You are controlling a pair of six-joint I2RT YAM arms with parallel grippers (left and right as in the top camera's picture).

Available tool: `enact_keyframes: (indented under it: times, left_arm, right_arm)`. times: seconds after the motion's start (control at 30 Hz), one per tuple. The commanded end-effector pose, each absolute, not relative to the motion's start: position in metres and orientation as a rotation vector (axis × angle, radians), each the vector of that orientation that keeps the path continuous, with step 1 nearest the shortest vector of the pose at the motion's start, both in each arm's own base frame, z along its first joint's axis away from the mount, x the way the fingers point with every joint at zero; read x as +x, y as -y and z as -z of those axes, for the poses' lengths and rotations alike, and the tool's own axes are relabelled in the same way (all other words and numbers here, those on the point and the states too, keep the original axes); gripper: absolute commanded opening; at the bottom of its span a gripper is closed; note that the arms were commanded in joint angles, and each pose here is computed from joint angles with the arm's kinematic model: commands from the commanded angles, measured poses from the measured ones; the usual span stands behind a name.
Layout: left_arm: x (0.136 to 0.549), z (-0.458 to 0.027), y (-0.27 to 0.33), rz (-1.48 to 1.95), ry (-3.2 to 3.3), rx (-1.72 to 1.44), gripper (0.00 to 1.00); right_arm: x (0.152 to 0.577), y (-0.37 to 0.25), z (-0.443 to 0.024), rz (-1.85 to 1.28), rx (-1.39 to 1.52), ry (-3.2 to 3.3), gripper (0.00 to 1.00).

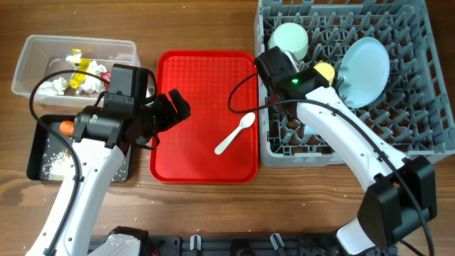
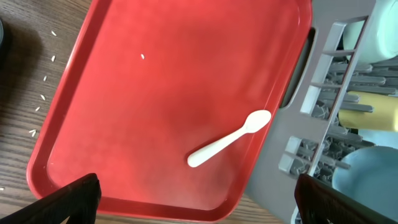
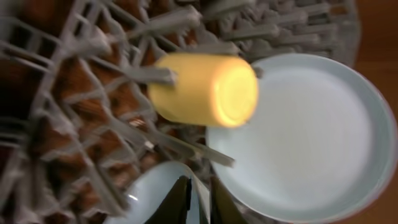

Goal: Sort waste into correct bins and load items into the dishwasher rack
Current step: 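Move right gripper to the white spoon and grasp it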

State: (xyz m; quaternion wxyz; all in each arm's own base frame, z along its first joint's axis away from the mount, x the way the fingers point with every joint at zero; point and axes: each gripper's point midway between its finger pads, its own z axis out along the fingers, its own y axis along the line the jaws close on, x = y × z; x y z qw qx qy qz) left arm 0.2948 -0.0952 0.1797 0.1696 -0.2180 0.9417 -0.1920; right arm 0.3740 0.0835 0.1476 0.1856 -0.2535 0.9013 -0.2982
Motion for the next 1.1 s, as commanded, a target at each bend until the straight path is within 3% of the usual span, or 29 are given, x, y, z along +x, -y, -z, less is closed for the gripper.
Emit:
enact_keyframes:
  times: [0.0,0.2,0.33,0.4,0.5,0.63,0.7,1.03,1.07]
  left_arm:
    - [0.297,-0.187,0.092,0.537,-2.649,-0.613,1.0]
    - [0.297,-0.187,0.092,0.537,-2.649,-0.613,1.0]
    - [0.297,-0.187,0.092,0.537,-2.649,-0.613,1.0]
    - [0.297,-0.187,0.092,0.537,-2.649,-0.613,1.0]
    - [0.298,-0.187,0.091,0.525,-2.645,-0.616,1.0]
    - [0.311,-0.187,0.054,0.313,-2.556,-0.695,1.0]
    - [0.313,-0.187,0.039,0.296,-2.536,-0.757,1.0]
    - [0.299,-0.181,-0.05,0.181,-2.436,-1.129,1.0]
    - [0.299,-0.181,-0.051,0.18,-2.433,-1.133,1.0]
  right_arm:
    - [0.364,-0.119,-0.119,0.536,-0.785,-2.637,0.25]
    - [0.368,-0.151,-0.116,0.284,-0.795,-2.627,0.57]
    - [0.37,-0.171,-0.137,0.106,-0.699,-2.611,0.56]
    - [0.367,-0.192,-0.163,-0.097,-0.608,-2.598,0.55]
    - [0.353,-0.229,-0.201,-0.481,-0.435,-2.582,0.44]
    - [0.326,-0.263,-0.211,-0.828,-0.302,-2.653,0.45]
    - [0.316,-0.273,-0.203,-0.823,-0.256,-2.693,0.45]
    - [0.298,-0.304,-0.114,-0.196,0.009,-2.738,0.43]
    - [0.294,-0.307,-0.099,-0.196,0.104,-2.779,0.5]
